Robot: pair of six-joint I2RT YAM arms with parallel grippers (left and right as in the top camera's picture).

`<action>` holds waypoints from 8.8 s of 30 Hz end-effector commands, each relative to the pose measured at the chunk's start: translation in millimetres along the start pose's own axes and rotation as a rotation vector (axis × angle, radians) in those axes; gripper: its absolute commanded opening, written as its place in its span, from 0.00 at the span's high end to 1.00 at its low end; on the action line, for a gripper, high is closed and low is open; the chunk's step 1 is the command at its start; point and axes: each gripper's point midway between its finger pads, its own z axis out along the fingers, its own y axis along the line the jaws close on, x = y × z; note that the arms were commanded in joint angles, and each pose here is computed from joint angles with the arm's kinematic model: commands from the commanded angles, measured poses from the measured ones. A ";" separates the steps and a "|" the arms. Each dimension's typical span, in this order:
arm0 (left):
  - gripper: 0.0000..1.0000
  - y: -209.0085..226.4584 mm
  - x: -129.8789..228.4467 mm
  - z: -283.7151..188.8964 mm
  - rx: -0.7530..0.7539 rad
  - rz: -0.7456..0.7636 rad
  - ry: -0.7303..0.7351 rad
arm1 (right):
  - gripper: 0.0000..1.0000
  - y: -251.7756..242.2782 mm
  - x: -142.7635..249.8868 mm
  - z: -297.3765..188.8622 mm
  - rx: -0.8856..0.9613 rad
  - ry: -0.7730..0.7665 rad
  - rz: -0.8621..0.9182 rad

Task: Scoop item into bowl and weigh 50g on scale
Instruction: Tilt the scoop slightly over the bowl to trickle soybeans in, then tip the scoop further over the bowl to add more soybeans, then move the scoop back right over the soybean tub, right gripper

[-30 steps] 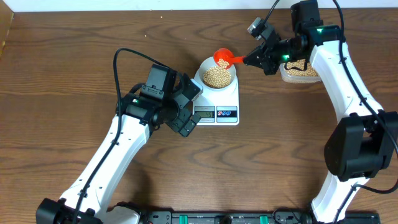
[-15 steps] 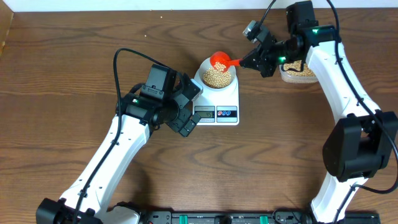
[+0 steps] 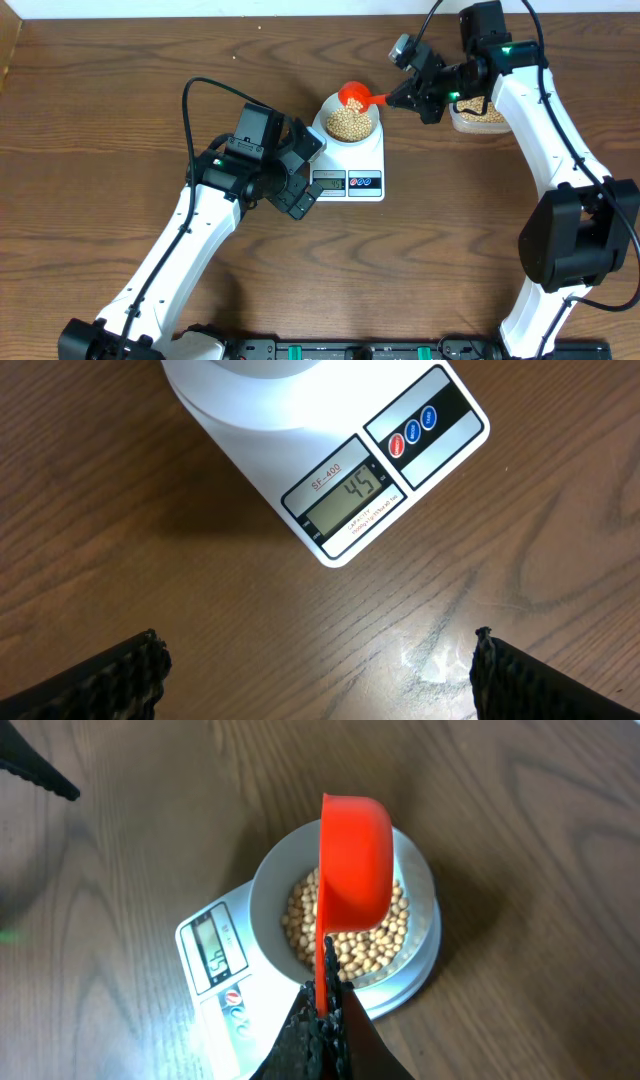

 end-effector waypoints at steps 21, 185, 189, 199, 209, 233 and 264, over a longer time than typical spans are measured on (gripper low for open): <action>0.02 -0.7 -11.5 -9.2 0.003 0.017 -0.037 | 0.99 5.9 -4.8 -2.5 -0.022 -0.012 -0.002; 0.02 -0.7 -11.5 -9.2 0.003 0.017 -0.037 | 0.99 11.5 -21.7 -18.9 0.123 0.102 -0.217; 0.02 -0.7 -11.5 -9.2 0.003 0.017 -0.037 | 0.99 11.0 -22.3 -18.9 0.125 0.100 -0.219; 0.02 -0.7 -11.5 -9.2 0.003 0.017 -0.037 | 0.99 21.0 -29.7 -17.9 0.179 0.157 -0.305; 0.02 -0.8 -11.5 -9.2 0.003 0.017 -0.037 | 0.99 18.9 -27.3 -17.4 0.206 0.188 -0.309; 0.02 -0.7 -11.5 -9.2 0.003 0.017 -0.037 | 0.99 18.5 -31.9 -27.2 0.171 0.104 -0.181; 0.02 -0.8 -11.5 -9.2 0.003 0.017 -0.037 | 0.99 -123.7 101.9 -183.6 0.871 0.132 0.831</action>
